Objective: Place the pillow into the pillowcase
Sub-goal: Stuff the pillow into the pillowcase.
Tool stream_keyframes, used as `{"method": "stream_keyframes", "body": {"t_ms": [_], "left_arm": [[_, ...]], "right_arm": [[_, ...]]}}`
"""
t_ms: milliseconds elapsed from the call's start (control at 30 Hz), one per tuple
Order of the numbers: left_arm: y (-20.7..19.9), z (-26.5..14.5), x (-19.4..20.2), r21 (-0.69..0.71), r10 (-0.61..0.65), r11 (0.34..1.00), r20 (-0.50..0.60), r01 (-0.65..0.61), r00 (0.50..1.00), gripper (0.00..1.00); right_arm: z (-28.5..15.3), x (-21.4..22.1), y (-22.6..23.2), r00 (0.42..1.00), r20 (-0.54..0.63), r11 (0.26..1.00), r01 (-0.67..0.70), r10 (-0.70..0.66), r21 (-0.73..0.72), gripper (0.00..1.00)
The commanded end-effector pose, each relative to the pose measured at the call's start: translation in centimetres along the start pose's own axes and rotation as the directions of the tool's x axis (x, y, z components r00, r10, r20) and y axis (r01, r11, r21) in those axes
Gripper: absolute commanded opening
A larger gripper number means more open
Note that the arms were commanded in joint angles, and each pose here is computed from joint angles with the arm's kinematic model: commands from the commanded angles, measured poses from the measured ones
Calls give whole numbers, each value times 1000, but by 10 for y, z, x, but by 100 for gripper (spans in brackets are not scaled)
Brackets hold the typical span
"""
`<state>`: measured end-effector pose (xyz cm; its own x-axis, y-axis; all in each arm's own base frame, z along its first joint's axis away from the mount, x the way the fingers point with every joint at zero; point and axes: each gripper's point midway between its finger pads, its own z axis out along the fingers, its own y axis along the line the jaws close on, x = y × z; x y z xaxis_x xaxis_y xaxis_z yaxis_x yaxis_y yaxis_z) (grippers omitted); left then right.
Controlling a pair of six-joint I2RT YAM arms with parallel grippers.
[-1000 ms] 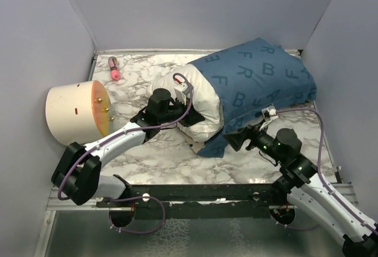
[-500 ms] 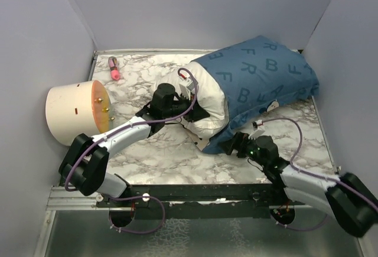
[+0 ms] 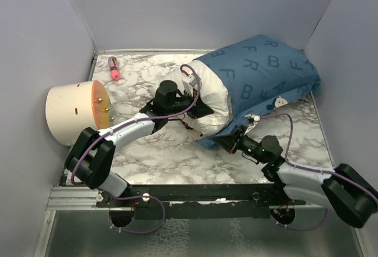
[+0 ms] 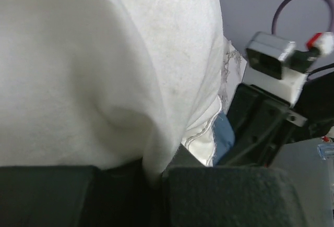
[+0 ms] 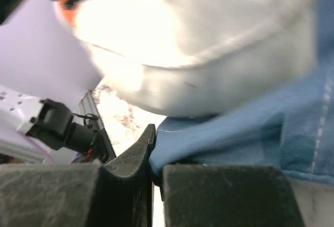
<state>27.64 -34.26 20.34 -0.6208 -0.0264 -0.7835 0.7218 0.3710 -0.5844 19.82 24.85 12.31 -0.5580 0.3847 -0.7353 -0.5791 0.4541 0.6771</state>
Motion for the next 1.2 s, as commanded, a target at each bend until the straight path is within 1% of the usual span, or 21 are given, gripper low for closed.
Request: {"method": "stream_keyframes", "body": {"t_ms": [0, 67, 167, 267, 333, 433, 533, 600, 633, 667, 700, 733, 800, 833, 867, 933, 1033, 1100, 1167], "left_arm": [[-9, 8, -51, 40, 80, 995, 158, -87, 984, 0], [7, 14, -56, -31, 31, 999, 184, -26, 983, 0], [35, 22, -49, -134, -81, 984, 239, 115, 968, 0], [58, 26, -36, -219, -120, 958, 270, 183, 955, 0], [67, 23, -30, -254, -128, 945, 295, 207, 947, 0], [70, 19, -18, -251, -133, 944, 304, 214, 943, 0], [67, 18, -1, -213, -137, 957, 276, 199, 952, 0], [57, 19, 8, -149, -119, 976, 252, 160, 960, 0], [53, 19, 15, -124, -111, 982, 228, 142, 967, 0], [49, 18, 22, -98, -98, 988, 202, 120, 974, 1], [48, 17, 29, -91, -100, 989, 182, 117, 978, 6], [47, 15, 36, -87, -98, 990, 165, 114, 981, 13], [46, 8, 47, -92, -98, 989, 135, 111, 986, 36], [47, 5, 52, -104, -91, 989, 120, 104, 989, 46], [47, 1, 55, -118, -84, 988, 104, 96, 991, 52], [50, -9, 56, -160, -61, 984, 77, 73, 995, 60], [61, -29, 53, -266, -18, 964, 13, 21, 1000, 72], [67, -45, 49, -331, 10, 943, -30, -19, 1000, 74], [72, -61, 46, -392, 29, 918, -78, -58, 997, 74]], "right_arm": [[-2, -6, 66, 982, -60, 957, 159, -178, -242, 1], [-1, -3, 94, 968, -96, 911, 184, -234, -369, 1], [12, 27, 129, 921, -238, 839, 145, -307, -525, 1], [23, 70, 160, 861, -319, 785, 137, -396, -604, 1], [23, 90, 170, 845, -354, 771, 103, -400, -628, 1], [18, 103, 154, 853, -380, 813, 82, -356, -577, 1], [11, 100, 131, 859, -386, 873, 132, -337, -469, 1], [4, 99, 116, 847, -398, 893, 178, -353, -413, 2], [0, 99, 110, 836, -406, 896, 202, -368, -395, 9], [-4, 98, 106, 826, -412, 895, 225, -385, -385, 21], [-8, 96, 105, 814, -412, 887, 250, -409, -388, 32], [-13, 92, 107, 804, -403, 873, 271, -437, -405, 41], [-21, 79, 118, 794, -359, 837, 314, -490, -448, 55], [-24, 70, 126, 794, -330, 820, 333, -510, -466, 59], [-25, 59, 135, 794, -300, 803, 355, -529, -478, 63], [-28, 35, 150, 787, -247, 776, 407, -566, -483, 68], [-29, -9, 171, 780, -168, 754, 488, -603, -439, 74], [-29, -41, 176, 778, -122, 758, 546, -617, -357, 82], [-30, -78, 175, 783, -57, 772, 594, -619, -227, 99]]}}
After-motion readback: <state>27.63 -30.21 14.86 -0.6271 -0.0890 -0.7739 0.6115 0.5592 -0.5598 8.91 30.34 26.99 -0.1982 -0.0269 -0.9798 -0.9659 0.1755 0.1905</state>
